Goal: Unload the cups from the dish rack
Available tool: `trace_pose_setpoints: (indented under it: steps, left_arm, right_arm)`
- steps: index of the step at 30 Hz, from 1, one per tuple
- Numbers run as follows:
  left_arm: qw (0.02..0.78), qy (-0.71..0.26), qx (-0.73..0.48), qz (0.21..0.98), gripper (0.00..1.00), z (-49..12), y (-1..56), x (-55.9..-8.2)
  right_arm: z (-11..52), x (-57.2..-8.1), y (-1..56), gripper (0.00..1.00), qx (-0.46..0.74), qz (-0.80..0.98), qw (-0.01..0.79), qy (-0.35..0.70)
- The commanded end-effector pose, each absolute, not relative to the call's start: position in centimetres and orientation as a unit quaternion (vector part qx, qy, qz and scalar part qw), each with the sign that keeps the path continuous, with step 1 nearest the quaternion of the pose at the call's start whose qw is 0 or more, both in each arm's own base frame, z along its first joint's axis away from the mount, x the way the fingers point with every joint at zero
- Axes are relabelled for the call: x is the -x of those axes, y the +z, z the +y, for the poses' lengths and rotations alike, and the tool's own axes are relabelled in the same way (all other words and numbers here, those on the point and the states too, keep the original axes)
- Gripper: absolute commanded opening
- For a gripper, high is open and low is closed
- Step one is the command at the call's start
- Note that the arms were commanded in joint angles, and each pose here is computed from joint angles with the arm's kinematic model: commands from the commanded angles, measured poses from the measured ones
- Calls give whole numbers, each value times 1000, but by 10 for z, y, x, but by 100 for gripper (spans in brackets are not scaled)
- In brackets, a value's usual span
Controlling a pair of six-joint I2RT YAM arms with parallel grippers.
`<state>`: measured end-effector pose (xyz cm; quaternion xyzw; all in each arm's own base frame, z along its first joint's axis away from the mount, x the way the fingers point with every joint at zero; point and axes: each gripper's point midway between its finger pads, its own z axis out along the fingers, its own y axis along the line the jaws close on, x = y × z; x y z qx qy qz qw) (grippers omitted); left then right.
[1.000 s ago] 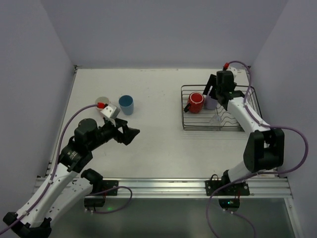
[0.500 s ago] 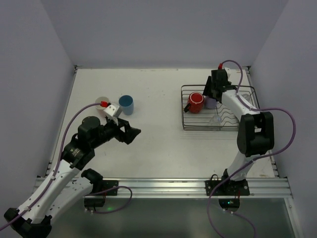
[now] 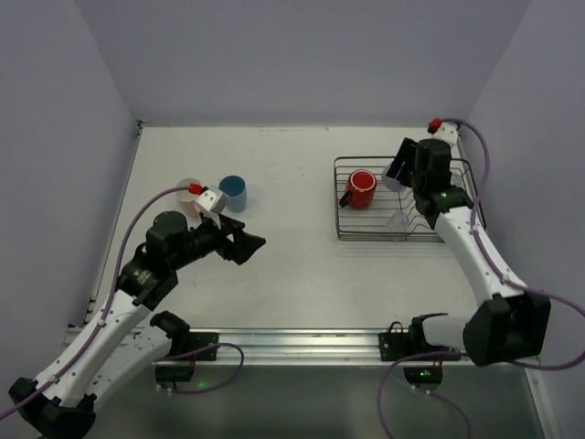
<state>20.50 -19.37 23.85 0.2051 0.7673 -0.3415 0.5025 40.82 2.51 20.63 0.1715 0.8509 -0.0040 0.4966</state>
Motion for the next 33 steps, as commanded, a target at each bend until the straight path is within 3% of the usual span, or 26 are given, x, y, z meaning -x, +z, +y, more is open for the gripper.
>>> trace_pose_setpoints:
  steps: [1, 6, 11, 14, 21, 25, 28, 33]
  left_arm:
    - [512, -420, -207, 720, 80, -214, 279, -196]
    - [497, -506, -201, 676, 78, -236, 309, -189]
    - [484, -562, -189, 644, 76, -251, 323, -189]
    - [473, -588, -171, 634, 76, -258, 326, -193]
    - [423, -638, -142, 628, 73, -280, 320, -197]
    - [412, -647, -143, 625, 69, -292, 320, -196]
    - [406, -654, -147, 621, 64, -299, 321, -193]
    - [395, -669, -155, 610, 45, -308, 323, -186]
  right_arm:
    - [53, -390, 267, 29, -164, 795, 576, 96]
    - [101, -330, 297, 28, -132, 742, 595, 279]
    - [167, -264, 324, 28, -45, 670, 539, 508]
    - [193, -234, 330, 28, -2, 637, 498, 588]
    - [231, -202, 339, 29, 55, 604, 457, 651]
    - [237, -208, 331, 29, 48, 607, 443, 658]
    - [241, -207, 327, 29, 50, 607, 433, 664]
    - [246, -210, 321, 29, 46, 611, 425, 666]
